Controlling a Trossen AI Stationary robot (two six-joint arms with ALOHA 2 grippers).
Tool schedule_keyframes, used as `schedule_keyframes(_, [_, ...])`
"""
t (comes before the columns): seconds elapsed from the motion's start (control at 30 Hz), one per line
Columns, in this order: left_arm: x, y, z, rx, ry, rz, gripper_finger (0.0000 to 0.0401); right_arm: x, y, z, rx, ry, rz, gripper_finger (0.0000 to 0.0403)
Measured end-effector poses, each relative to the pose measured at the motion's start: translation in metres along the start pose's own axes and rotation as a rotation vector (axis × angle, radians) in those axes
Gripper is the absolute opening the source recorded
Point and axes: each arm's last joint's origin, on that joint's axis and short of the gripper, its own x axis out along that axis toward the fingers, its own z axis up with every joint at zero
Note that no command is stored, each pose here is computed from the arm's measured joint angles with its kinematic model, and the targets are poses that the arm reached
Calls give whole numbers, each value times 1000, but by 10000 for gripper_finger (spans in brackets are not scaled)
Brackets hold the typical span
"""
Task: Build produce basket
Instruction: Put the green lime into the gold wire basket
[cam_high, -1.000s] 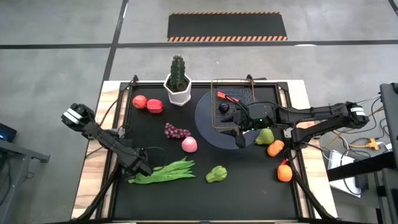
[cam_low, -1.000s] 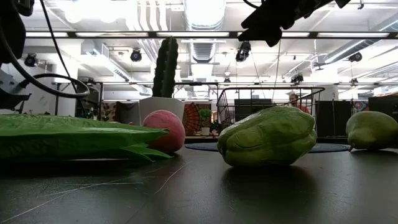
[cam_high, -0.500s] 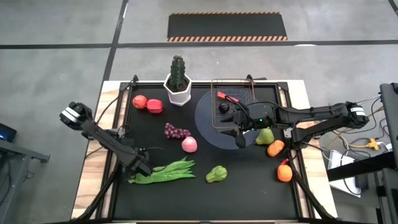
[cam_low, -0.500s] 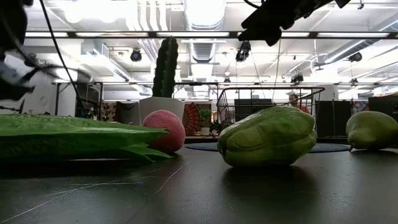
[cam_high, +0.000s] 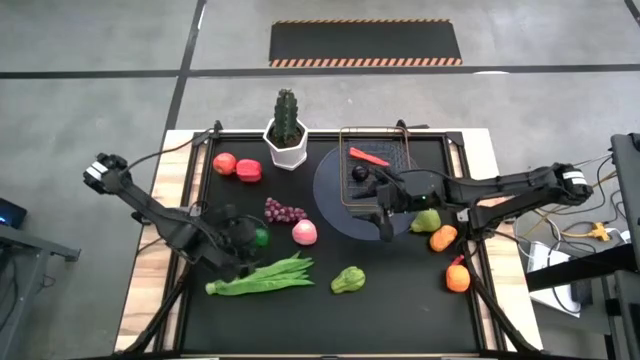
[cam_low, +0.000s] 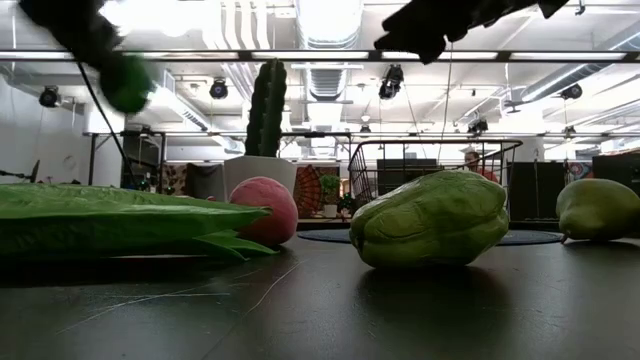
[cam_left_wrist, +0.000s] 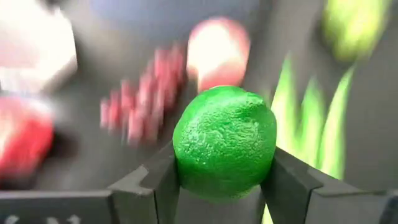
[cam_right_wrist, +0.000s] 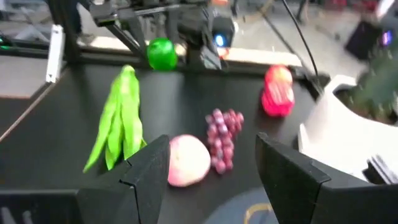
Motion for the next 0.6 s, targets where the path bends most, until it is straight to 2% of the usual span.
schedule_keyframes(0.1, [-3,-7,16,-41,-244,-54,161,1,8,-6,-38,-59,18,219])
schedule_keyframes(0.3, [6,-19,33,-88,-505,-176,161,1,17,-10,-10,-200,40,226])
schedule_keyframes(0.5, [32,-29,39,-92,-614,-177,161,3,26,2,3,-232,70,269])
schedule_keyframes(0.6, [45,-32,45,-107,-641,-157,161,14,31,5,0,-221,84,290])
